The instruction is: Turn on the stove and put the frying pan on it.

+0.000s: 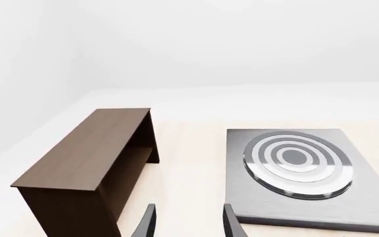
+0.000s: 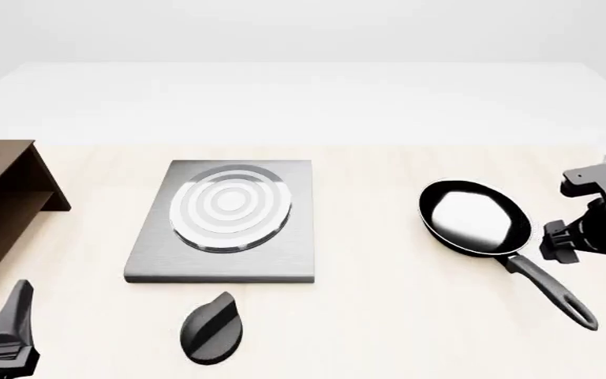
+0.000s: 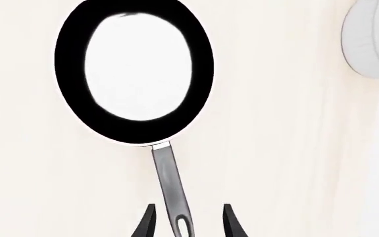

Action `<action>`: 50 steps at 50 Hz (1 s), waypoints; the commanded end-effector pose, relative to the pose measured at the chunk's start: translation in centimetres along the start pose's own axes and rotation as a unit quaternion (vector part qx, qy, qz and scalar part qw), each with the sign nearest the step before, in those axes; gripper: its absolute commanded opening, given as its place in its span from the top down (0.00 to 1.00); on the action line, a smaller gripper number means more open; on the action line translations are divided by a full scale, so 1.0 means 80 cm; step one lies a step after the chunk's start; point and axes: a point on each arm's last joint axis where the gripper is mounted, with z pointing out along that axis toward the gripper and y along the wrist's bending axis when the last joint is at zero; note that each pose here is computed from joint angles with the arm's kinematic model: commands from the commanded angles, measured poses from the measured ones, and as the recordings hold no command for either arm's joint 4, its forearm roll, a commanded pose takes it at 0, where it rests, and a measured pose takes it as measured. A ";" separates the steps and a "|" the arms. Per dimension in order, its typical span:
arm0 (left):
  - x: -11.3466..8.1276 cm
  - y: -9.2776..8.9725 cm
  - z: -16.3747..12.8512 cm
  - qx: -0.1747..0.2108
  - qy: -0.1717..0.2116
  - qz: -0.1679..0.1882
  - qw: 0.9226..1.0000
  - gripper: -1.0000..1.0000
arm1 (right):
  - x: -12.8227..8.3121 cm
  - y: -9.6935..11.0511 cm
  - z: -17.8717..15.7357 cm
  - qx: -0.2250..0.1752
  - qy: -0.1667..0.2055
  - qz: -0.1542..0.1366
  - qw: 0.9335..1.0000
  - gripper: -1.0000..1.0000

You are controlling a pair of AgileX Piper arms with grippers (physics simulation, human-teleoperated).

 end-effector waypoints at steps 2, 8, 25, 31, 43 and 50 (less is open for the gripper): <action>0.000 0.000 0.000 0.000 0.000 0.000 1.000 0.00 | 0.001 0.001 0.024 -0.004 0.008 -0.005 1.000 0.00; 0.000 0.000 0.000 0.000 0.000 0.000 1.000 0.00 | 0.001 0.009 0.035 -0.011 0.013 -0.007 1.000 0.00; 0.000 0.000 0.000 -0.001 0.001 -0.001 1.000 0.00 | 0.013 0.023 0.073 -0.021 0.026 -0.007 0.999 0.00; 0.000 0.000 0.000 -0.001 0.001 -0.001 1.000 0.00 | 0.018 0.022 0.083 -0.022 0.033 -0.009 0.999 0.00; 0.000 0.000 0.000 -0.001 0.002 -0.002 1.000 0.00 | 0.022 0.022 0.101 -0.024 0.040 -0.010 0.999 0.00; 0.000 0.000 0.000 -0.001 0.002 -0.003 1.000 0.00 | 0.023 0.022 0.106 -0.024 0.043 -0.011 0.999 0.00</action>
